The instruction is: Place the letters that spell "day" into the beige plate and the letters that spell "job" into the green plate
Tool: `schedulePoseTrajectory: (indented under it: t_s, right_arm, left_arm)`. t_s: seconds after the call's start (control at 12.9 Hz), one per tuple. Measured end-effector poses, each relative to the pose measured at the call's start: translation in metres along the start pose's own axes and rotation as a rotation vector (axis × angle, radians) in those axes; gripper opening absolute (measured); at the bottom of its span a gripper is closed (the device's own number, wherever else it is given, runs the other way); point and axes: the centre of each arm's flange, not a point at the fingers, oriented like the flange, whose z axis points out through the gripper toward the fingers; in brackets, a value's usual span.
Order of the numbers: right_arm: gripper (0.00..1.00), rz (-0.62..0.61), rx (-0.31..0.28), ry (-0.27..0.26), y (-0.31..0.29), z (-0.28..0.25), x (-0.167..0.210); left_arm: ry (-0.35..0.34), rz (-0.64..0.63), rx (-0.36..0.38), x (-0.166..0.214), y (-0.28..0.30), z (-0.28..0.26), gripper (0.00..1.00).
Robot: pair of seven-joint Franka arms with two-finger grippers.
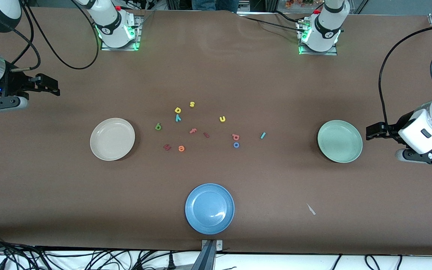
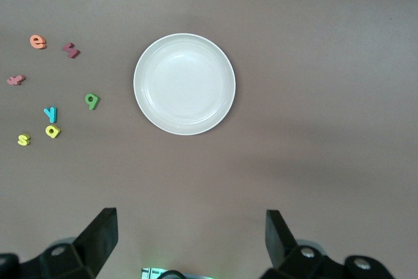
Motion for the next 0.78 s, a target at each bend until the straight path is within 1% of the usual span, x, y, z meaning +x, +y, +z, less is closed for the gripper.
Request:
schedulePoseTrajectory:
  t_s: [0.62, 0.78]
  right_arm:
    - [1.00, -0.001, 0.000, -0.001, -0.001, 0.000, 0.000]
    - [1.00, -0.002, 0.000, -0.003, -0.001, 0.001, 0.001]
  left_arm:
    - [-0.001, 0.000, 0.000, 0.000, 0.000, 0.001, 1.00]
    - [-0.024, 0.002, -0.003, 0.004, 0.000, 0.014, 1.00]
